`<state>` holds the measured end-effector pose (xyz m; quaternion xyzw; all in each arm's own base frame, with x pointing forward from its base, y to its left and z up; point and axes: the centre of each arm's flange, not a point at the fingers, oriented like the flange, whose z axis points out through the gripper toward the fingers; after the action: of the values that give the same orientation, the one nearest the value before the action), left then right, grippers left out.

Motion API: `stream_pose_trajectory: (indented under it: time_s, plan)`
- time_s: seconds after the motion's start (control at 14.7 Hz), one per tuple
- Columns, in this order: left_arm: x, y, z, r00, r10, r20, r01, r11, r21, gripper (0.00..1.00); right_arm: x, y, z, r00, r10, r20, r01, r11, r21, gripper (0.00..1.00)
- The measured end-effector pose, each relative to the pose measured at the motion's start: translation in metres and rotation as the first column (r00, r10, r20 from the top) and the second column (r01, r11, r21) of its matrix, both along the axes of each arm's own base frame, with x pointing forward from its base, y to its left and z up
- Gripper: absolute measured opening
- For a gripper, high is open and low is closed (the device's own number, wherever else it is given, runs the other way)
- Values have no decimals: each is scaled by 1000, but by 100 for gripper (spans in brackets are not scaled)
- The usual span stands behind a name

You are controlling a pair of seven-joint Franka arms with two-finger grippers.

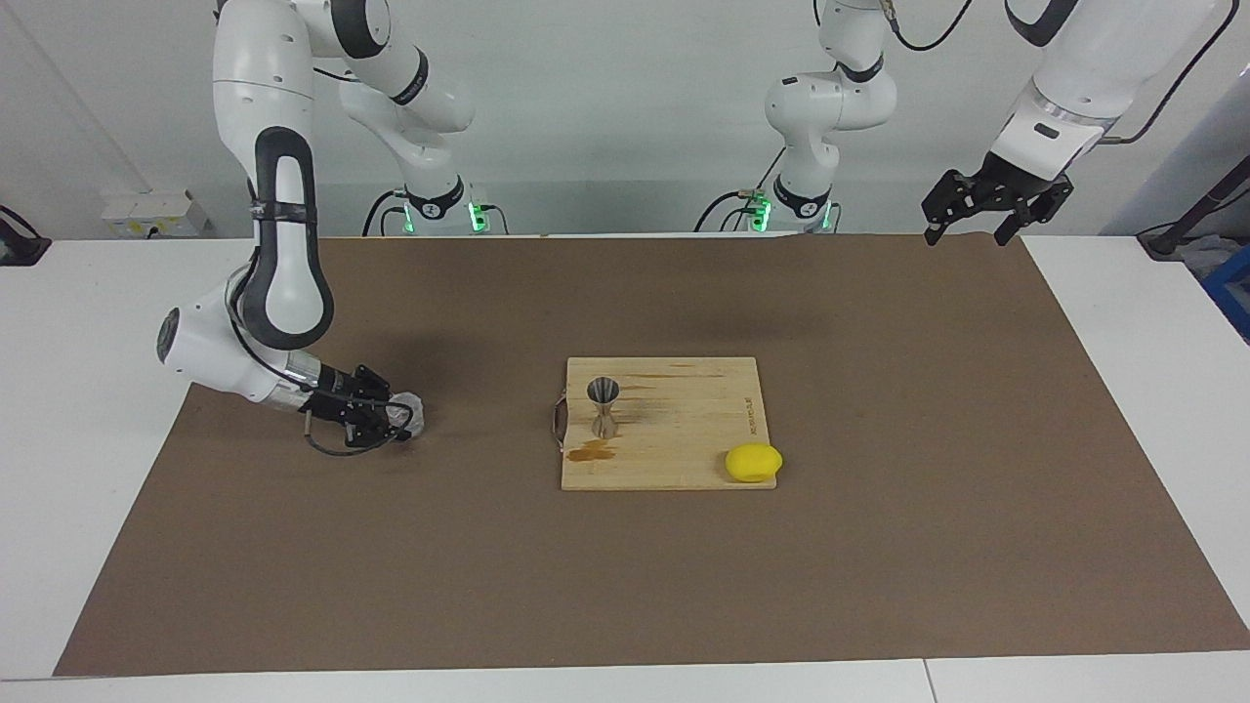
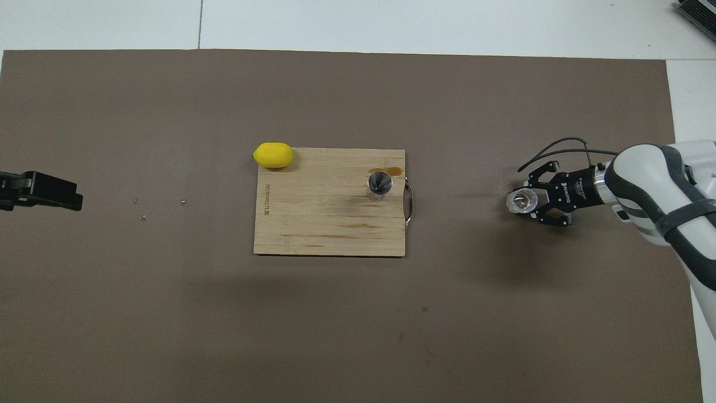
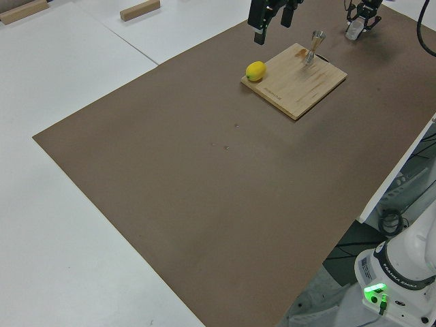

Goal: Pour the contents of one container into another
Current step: 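Carry the glass cup back to its starting spot with the right gripper, then lower the glass cup onto the table and open the right gripper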

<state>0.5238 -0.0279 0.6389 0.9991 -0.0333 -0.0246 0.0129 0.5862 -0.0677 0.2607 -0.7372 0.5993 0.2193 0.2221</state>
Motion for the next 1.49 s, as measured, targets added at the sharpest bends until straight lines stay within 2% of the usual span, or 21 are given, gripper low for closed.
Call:
stream_pose_trajectory:
  time_s: [0.27, 0.48, 0.54, 0.61, 0.81, 1.15, 1.36, 1.49]
  plan:
    - [0, 0, 0, 1000, 0, 0, 0, 1000, 0, 100, 0, -1, -1, 1000, -4, 0, 4, 1000, 0, 53]
    - [0, 0, 0, 1000, 0, 0, 0, 1000, 0, 100, -1, -3, -2, 1000, -14, 6, 14, 1000, -8, 79]
    - [0, 0, 0, 1000, 0, 0, 0, 1000, 0, 100, -1, -5, -1, 1000, -16, 9, 16, 1000, -9, 94]
    - [0, 0, 0, 1000, 0, 0, 0, 1000, 0, 100, 0, -7, 2, 1000, -19, 14, 19, 1000, -10, 98]
    - [0, 0, 0, 1000, 0, 0, 0, 1000, 0, 100, 0, -18, 25, 998, -13, 54, 15, 999, -35, 99]
    - [0, 0, 0, 1000, 0, 0, 0, 1000, 0, 100, -4, -21, 74, 983, 148, 110, -127, 975, -183, 100]
    - [0, 0, 0, 1000, 0, 0, 0, 1000, 0, 100, -8, -11, 89, 937, 321, 134, -287, 931, -226, 100]
    - [0, 0, 0, 1000, 0, 0, 0, 1000, 0, 100, -9, 2, 91, 876, 466, 126, -419, 863, -284, 100]
